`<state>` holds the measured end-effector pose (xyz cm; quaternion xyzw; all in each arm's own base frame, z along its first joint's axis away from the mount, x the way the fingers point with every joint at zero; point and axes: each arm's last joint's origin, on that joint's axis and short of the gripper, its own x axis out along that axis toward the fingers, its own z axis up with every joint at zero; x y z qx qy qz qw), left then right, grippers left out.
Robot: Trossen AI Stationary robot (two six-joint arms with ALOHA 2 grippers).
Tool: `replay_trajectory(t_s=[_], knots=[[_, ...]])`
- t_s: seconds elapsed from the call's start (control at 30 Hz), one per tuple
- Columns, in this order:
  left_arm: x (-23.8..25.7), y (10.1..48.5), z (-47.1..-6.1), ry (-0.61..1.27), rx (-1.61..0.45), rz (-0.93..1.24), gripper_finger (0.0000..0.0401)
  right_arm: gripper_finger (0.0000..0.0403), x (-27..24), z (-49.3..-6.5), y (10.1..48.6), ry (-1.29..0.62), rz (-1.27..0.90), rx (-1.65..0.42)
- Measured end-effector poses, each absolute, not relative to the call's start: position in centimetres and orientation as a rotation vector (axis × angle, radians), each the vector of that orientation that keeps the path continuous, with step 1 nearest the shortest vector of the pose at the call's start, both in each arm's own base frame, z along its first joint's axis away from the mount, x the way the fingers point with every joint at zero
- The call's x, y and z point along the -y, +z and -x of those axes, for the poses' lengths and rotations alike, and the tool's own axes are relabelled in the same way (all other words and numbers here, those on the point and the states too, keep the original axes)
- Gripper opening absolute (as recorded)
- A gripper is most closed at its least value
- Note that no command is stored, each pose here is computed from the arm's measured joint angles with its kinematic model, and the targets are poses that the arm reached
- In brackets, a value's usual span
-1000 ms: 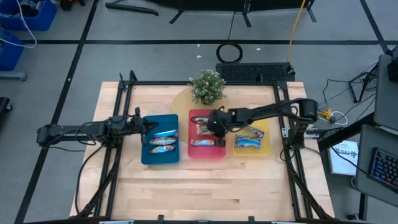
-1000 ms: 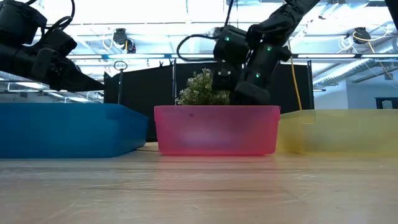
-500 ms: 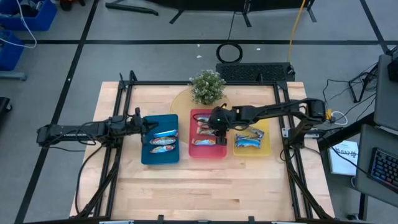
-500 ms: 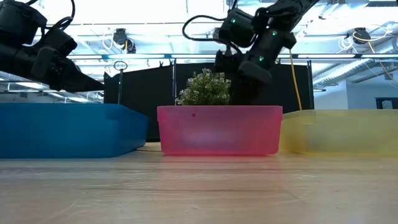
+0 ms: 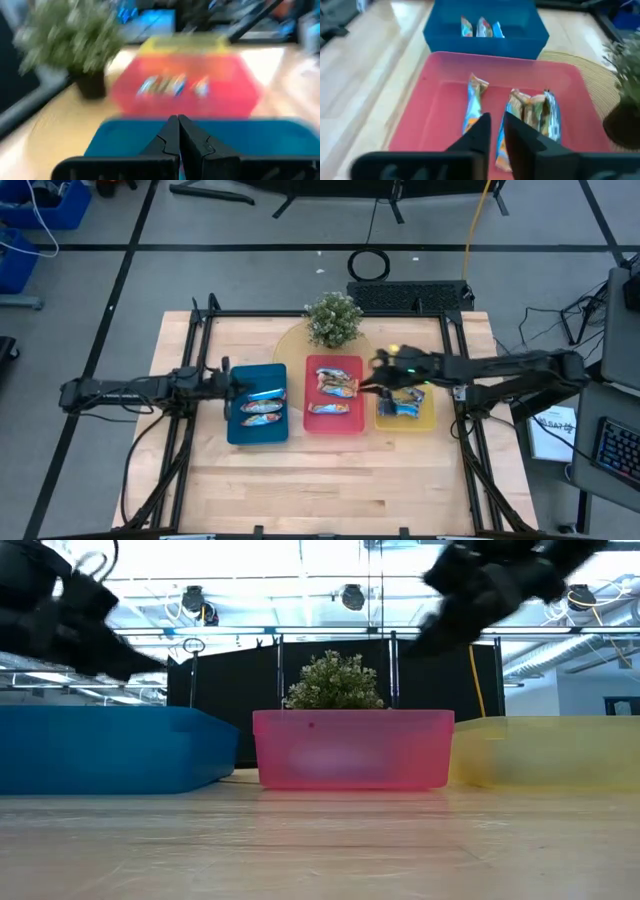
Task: Pick and place Granola Bars by type
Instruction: Return to Home Position
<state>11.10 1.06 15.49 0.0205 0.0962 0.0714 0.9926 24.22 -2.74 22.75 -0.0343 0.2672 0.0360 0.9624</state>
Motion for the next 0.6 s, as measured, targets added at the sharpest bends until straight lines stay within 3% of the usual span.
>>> replay_trajectory(t_s=[0.13,0.33,0.6], knots=[[-0.3,16.3,-11.3,0.063,-0.114,-0.125,0.0004,0.0008,2.3,-19.7,21.4,0.039,0.045,-0.422],[0.7,17.0,-11.3,-0.009,-0.039,-0.261,0.0004,0.0003,2.2,-14.8,20.9,-0.010,-0.001,-0.217],[1.4,17.9,-11.2,-0.111,0.076,-0.390,0.0004,0.0001,1.6,-11.7,20.3,0.007,0.041,-0.037]])
